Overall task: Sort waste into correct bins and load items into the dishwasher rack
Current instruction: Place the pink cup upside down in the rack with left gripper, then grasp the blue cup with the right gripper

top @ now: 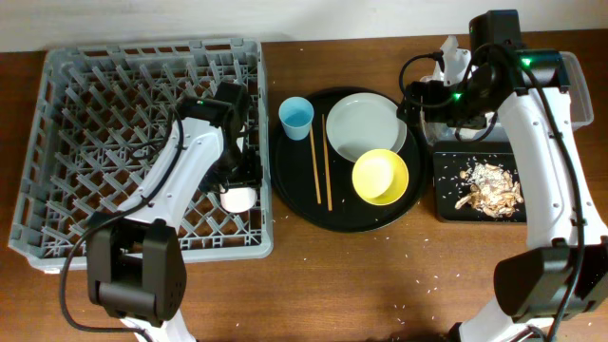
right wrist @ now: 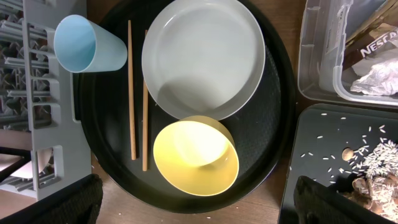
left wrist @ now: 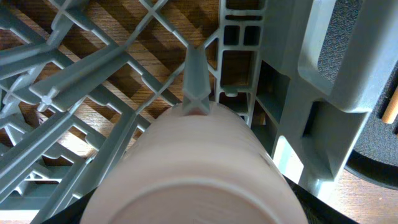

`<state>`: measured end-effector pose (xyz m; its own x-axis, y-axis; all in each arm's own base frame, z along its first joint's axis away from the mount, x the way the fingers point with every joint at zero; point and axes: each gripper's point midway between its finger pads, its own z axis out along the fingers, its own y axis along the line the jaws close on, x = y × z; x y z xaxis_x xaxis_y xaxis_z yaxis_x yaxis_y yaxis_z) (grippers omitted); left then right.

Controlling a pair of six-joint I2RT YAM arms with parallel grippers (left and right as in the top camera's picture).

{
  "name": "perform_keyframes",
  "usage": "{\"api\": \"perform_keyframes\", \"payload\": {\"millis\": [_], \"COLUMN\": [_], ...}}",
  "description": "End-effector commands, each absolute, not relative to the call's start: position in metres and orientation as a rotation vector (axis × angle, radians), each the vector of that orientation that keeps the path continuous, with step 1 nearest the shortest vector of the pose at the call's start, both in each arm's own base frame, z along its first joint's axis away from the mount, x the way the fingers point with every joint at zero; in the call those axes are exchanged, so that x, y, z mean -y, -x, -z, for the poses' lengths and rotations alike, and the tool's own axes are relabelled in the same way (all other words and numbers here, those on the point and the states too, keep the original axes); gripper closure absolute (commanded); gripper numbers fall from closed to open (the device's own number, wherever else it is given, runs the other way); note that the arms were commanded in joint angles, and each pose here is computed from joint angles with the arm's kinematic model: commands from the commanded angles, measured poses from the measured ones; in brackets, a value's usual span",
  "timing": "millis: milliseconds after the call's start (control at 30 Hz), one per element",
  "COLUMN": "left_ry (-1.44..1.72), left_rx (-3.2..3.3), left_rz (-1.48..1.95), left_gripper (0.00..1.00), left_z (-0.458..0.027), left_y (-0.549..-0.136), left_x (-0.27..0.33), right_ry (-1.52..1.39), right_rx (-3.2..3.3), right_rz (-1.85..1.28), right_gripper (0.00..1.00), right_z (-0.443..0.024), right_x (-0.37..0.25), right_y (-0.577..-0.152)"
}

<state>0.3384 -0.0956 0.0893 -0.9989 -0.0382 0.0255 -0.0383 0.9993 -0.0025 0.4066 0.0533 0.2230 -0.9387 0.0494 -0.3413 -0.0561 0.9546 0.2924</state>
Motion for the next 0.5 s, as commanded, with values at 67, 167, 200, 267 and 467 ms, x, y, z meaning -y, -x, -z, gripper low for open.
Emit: {"api": "perform_keyframes", "payload": {"millis": [67, 167, 200, 267, 467], "left_ry": [-0.044, -0.030, -0.025, -0.025, -0.024], "left_rx": [3.102, 3.132, 3.145, 3.159, 3.166], "left_rz": [0.012, 0.001, -0.006, -0.013, -0.091], "left_gripper": [0.28, 0.25, 0.25, 0.25, 0.28], "left_z": [-0.087, -0.111, -0.120, -0.141, -0.160], "left_y": [-0.337, -0.345, -0.348, -0.350, -0.351], "left_x": [0.095, 0.097, 0.098, 0.099, 0.107], "right_ry": [0.011, 0.013, 0.012, 0.012, 0.017], "right_rx": [-2.753, -2.752, -2.752, -2.752, -2.749], "right_rz": [-0.407, -0.410, -0.411, -0.411, -0.436], "right_gripper": [0.02, 0.02, 0.01, 0.01, 0.01], "right_z": [-0.225, -0.225, -0.225, -0.225, -0.226], "right_x": [-0.053, -0.054, -0.054, -0.054, -0.057], "right_y": [-0.407, -0.407, -0.407, -0.407, -0.407]}}
